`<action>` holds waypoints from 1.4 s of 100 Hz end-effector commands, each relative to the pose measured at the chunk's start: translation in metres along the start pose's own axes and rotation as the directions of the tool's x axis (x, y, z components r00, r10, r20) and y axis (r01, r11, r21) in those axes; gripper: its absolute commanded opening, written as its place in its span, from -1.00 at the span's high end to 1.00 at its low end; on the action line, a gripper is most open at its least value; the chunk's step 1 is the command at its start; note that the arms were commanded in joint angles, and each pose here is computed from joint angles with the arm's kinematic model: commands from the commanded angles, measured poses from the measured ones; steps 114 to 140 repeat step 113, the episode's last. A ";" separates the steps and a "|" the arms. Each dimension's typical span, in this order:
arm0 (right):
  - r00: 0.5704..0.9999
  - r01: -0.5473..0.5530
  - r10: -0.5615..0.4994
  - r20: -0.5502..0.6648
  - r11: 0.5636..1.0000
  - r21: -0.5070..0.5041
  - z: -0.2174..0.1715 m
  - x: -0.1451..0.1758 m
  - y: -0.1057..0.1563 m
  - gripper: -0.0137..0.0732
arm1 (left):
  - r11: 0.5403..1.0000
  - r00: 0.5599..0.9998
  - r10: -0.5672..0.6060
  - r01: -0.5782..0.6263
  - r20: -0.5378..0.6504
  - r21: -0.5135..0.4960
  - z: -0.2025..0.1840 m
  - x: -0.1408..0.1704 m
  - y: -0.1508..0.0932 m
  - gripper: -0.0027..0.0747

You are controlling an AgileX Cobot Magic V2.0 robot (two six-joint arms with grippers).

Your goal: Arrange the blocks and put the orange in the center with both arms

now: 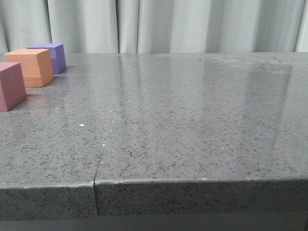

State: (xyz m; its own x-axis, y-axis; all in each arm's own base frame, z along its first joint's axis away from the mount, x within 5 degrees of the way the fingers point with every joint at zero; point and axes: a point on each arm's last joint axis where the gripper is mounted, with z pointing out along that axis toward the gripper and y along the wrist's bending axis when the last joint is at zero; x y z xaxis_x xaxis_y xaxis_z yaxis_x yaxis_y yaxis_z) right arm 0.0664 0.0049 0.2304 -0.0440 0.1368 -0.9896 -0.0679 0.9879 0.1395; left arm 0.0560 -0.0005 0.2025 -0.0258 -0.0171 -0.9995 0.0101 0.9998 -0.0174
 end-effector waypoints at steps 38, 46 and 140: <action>0.982 0.037 -0.042 0.185 0.999 0.027 -0.013 0.016 -0.005 0.65 | 1.000 0.997 -0.007 0.007 0.072 0.000 0.000 0.004 0.000 0.98; 0.984 0.037 -0.041 0.172 0.999 0.029 -0.012 0.017 -0.005 0.65 | 1.000 0.997 -0.007 0.007 0.072 0.000 0.000 0.004 0.000 0.98; 0.986 0.037 -0.041 0.161 0.999 0.030 -0.012 0.018 -0.005 0.65 | 1.000 0.997 -0.007 0.007 0.072 0.000 0.000 0.004 0.000 0.98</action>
